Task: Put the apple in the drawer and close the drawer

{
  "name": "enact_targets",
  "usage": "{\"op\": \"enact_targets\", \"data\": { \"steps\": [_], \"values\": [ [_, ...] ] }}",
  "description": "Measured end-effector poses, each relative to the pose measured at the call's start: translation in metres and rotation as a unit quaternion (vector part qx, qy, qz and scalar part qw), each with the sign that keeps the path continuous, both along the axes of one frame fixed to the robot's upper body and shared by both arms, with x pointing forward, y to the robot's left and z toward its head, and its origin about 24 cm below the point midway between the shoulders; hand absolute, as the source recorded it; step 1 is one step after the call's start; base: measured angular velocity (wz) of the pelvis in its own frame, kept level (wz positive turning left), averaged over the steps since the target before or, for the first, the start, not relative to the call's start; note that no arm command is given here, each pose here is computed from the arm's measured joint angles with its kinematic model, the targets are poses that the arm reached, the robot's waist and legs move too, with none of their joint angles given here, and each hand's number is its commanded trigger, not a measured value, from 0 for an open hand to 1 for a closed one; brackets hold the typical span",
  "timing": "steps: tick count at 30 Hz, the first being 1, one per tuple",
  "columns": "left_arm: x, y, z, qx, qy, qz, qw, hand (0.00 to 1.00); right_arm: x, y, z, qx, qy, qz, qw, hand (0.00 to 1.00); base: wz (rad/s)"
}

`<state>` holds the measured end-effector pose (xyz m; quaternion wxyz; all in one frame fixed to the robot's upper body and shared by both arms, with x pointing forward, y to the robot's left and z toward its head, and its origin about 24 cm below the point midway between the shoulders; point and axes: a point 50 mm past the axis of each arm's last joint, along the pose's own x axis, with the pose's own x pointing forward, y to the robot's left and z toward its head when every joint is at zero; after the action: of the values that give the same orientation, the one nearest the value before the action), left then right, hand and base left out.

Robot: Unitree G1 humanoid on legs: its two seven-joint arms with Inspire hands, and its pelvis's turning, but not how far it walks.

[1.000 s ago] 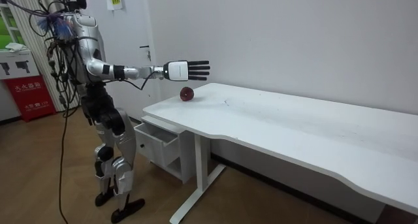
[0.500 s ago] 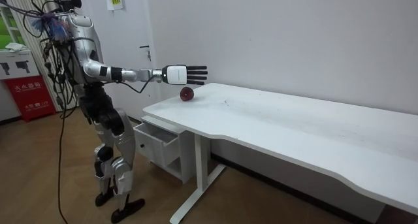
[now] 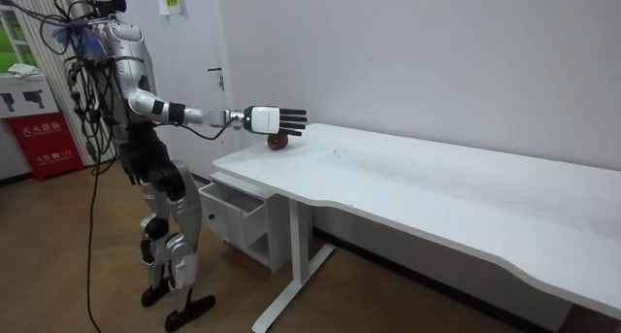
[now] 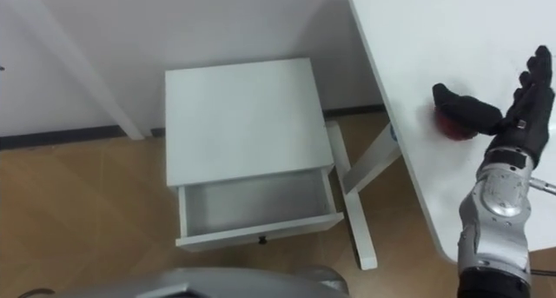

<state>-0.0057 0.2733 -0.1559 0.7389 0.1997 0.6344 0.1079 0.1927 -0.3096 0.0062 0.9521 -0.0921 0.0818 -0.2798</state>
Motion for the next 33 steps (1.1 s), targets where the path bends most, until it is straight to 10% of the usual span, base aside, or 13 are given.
{"op": "enact_targets", "data": {
  "steps": [27, 28, 29, 30, 33],
  "values": [
    [0.004, -0.002, -0.001, -0.011, 0.001, -0.018, 1.000, 0.00, -0.009, 0.010, -0.033, -0.042, 0.116, 0.085, 0.989, 0.00, 0.00],
    [0.004, -0.002, -0.001, -0.012, 0.001, -0.018, 1.000, 0.00, -0.009, 0.010, -0.033, -0.044, 0.117, 0.086, 0.988, 0.03, 0.00],
    [0.004, -0.002, -0.001, -0.013, 0.001, -0.018, 1.000, 0.00, -0.010, 0.010, -0.034, -0.045, 0.120, 0.087, 0.988, 0.63, 0.00],
    [0.004, -0.002, -0.001, -0.013, 0.001, -0.018, 1.000, 0.00, -0.011, 0.010, -0.034, -0.046, 0.121, 0.087, 0.988, 1.00, 0.00],
    [0.004, -0.002, -0.001, -0.013, 0.002, -0.018, 1.000, 0.00, -0.013, 0.009, -0.036, -0.047, 0.125, 0.085, 0.987, 1.00, 0.00]
  ]
}}
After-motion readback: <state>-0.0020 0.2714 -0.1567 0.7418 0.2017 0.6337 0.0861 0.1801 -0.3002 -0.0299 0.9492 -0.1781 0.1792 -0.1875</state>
